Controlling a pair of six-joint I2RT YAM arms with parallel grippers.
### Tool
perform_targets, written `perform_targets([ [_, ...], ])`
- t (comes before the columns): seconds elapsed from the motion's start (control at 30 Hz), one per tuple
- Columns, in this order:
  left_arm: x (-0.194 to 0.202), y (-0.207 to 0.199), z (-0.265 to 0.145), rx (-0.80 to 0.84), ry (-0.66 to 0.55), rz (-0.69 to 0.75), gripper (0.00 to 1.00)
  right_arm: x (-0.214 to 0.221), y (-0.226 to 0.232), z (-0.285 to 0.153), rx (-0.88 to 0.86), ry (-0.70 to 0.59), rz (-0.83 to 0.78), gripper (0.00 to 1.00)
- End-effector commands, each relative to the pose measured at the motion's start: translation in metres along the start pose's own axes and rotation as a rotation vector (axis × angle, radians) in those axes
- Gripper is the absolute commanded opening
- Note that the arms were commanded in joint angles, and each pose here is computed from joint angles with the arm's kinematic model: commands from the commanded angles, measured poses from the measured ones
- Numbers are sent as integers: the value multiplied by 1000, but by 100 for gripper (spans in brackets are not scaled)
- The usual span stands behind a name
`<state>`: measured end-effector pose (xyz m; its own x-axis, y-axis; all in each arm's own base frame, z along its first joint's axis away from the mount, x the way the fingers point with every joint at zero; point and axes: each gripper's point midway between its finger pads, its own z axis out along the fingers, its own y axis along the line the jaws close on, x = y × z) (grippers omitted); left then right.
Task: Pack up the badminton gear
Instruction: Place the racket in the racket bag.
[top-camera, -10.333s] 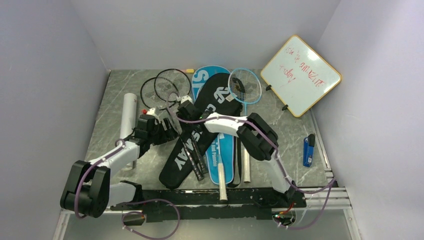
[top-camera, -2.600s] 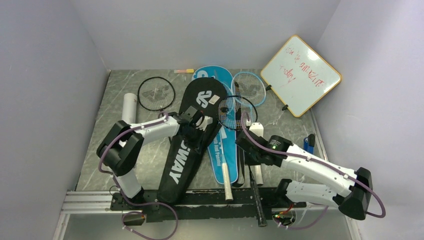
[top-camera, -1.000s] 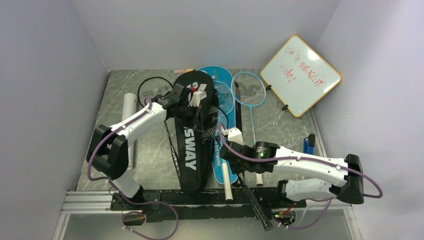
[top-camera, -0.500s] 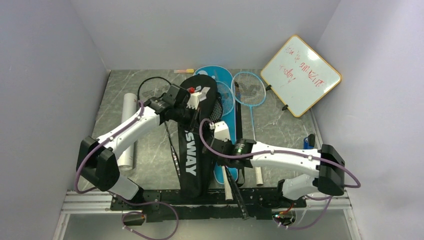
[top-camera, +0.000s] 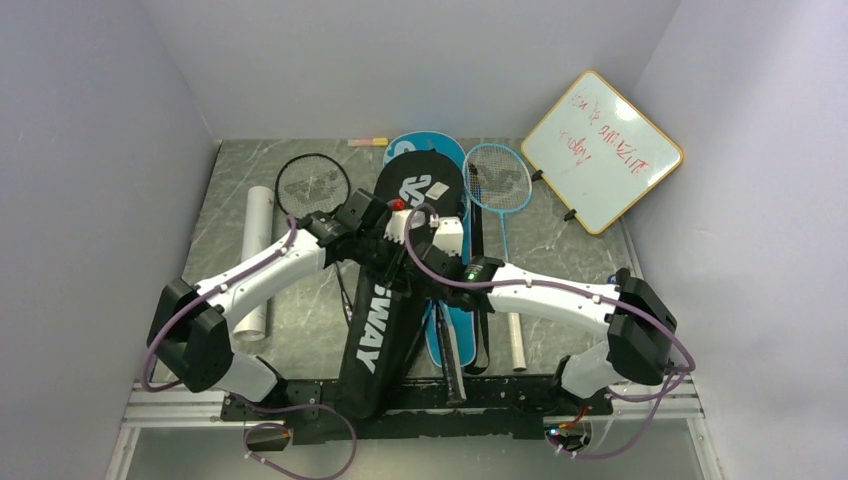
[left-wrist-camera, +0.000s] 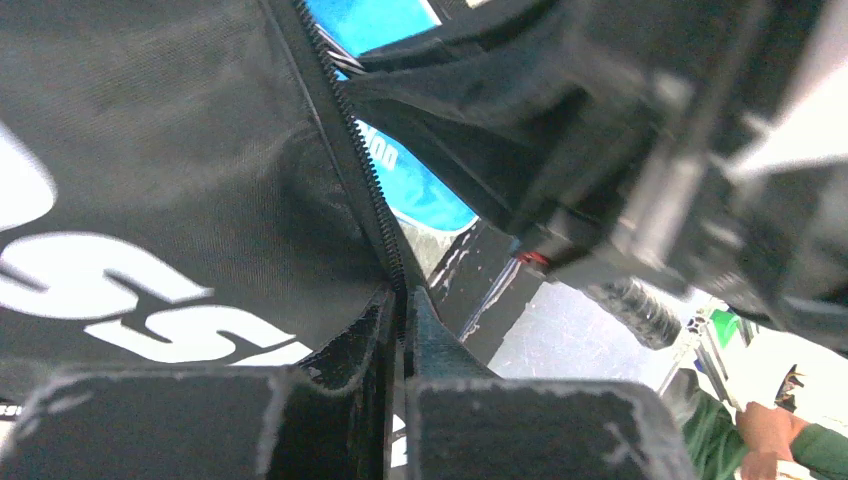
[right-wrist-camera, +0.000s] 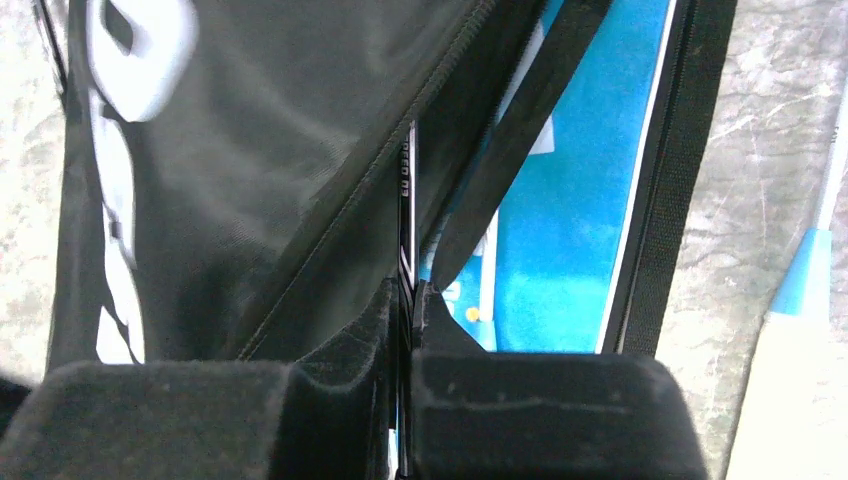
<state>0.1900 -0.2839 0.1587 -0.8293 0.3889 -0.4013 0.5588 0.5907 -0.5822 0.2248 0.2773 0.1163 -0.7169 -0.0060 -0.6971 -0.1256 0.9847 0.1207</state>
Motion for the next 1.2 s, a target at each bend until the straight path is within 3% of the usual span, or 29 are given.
perform_targets([
  [0.0, -1, -35, -7, 132, -37, 69, 7, -42, 9, 12, -33, -121, 187, 0],
  [0.23, -2, -70, -8, 298, -67, 81, 7, -62, -17, 20, 32, -196, 304, 0],
  [0.43, -7, -66, -1, 267, -69, 82, 7, -72, -16, 22, 19, -249, 396, 0],
  [0.7, -34, -95, -21, 335, -141, 108, 7, -107, -25, 0, 68, -342, 429, 0],
  [0.93, -38, -110, -23, 432, -154, 100, 8, -110, -58, -21, 154, -317, 425, 0],
  [1.17, -37, -96, -3, 432, -124, 67, 8, -96, -88, -6, 234, -290, 437, 0],
])
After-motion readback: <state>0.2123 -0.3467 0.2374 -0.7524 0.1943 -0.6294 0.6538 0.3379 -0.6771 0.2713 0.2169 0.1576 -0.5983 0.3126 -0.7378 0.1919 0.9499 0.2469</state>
